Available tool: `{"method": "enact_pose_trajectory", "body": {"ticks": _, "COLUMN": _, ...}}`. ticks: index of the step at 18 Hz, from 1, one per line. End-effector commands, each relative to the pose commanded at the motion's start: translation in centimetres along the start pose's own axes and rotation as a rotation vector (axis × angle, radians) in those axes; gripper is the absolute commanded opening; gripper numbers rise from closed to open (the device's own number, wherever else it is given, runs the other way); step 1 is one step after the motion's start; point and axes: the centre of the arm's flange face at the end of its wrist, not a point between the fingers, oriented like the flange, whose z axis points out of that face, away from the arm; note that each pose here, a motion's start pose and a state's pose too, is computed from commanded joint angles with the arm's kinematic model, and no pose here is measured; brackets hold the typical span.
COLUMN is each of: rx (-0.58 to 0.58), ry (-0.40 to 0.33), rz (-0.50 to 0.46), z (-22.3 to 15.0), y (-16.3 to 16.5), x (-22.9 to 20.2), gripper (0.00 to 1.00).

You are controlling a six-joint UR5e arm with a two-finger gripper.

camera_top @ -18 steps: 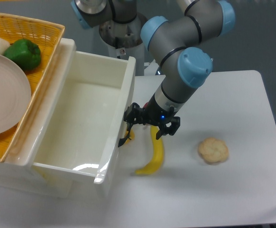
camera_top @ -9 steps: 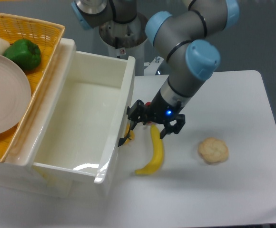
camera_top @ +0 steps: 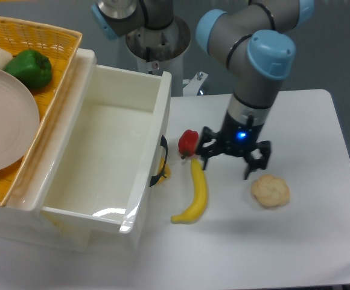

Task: Slide the top white drawer open

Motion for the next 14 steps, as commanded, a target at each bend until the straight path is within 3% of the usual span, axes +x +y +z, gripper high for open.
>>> {"method": "enact_pose_trajectory", "body": {"ticks": 4, "rx": -0.111, "ry": -0.036, "rz": 0.166, "z": 1.6, "y": 1.5, "x": -2.0, "gripper": 1.0}}
{"method": "enact_pose_trajectory", "body": {"ticks": 9, "rx": -0.278, "ry": -0.031, "rz": 0.255, "z": 6.4, "y": 3.9, "x": -6.1, "gripper": 1.0}}
{"method": "enact_pose_trajectory", "body": {"ticks": 14, "rx": -0.26, "ry": -0.033, "rz": 0.214, "z": 5.7, "y": 5.9, "x": -8.5, "gripper": 1.0}}
